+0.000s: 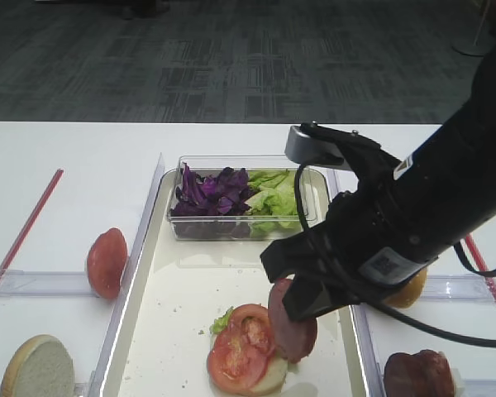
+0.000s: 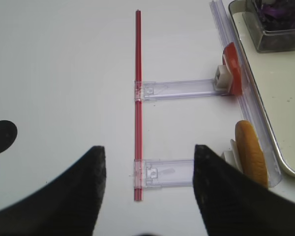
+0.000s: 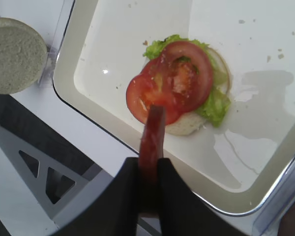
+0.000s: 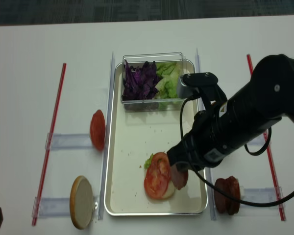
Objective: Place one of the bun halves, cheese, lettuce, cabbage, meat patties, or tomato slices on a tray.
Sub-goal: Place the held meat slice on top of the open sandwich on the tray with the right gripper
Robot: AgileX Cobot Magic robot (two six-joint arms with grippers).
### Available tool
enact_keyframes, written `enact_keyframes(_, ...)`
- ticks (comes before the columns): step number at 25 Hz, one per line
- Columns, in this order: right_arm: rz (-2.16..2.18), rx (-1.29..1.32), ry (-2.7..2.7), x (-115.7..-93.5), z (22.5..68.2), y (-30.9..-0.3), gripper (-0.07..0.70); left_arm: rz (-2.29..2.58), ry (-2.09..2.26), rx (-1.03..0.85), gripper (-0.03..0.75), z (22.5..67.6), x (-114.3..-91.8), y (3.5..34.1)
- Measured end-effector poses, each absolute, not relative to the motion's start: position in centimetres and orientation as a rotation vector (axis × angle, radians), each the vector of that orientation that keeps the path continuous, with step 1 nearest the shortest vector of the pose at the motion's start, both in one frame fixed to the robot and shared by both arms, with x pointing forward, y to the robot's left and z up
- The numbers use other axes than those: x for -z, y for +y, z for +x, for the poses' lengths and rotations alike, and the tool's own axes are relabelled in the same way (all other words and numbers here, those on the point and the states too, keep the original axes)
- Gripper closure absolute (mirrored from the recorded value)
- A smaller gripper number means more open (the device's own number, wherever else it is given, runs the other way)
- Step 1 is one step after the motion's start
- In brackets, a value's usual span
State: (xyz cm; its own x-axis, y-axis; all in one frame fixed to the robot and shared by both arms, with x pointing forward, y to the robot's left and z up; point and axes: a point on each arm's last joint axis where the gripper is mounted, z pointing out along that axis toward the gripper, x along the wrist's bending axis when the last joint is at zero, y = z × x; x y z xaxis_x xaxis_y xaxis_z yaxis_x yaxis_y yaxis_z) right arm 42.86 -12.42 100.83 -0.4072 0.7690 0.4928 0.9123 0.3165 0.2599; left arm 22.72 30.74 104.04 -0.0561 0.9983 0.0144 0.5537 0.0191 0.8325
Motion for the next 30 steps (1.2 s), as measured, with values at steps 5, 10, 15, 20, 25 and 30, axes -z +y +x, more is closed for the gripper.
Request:
enact_keyframes(5,-1.468,0.786,-2.324,-100.1,43.5,-11.8,0.503,1.598,1.677,-0.914,0.349,22.7,-104.0,30.7)
enact_keyframes(10,-1.407,0.822,-2.315,-99.2,44.1,-11.0,0.506,1.598,1.677,-0.914,0.349,22.7,-104.0,30.7)
enact_keyframes(15,-1.370,0.826,-2.295,-98.0,44.6,-10.3,0.507,1.598,1.677,-0.914,0.349,22.7,-104.0,30.7)
enact_keyframes(20,-1.353,0.821,-2.269,-96.6,45.1,-9.8,0.507,1.598,1.677,-0.914,0.349,22.7,-104.0,30.7)
enact_keyframes(25,-1.334,0.822,-2.259,-95.7,45.4,-9.4,0.507,1.598,1.677,-0.914,0.349,22.7,-104.0,30.7)
enact_keyframes(30,-1.330,0.808,-2.259,-94.8,45.9,-9.0,0.507,1.598,1.677,-0.914,0.349,22.7,-104.0,30.7)
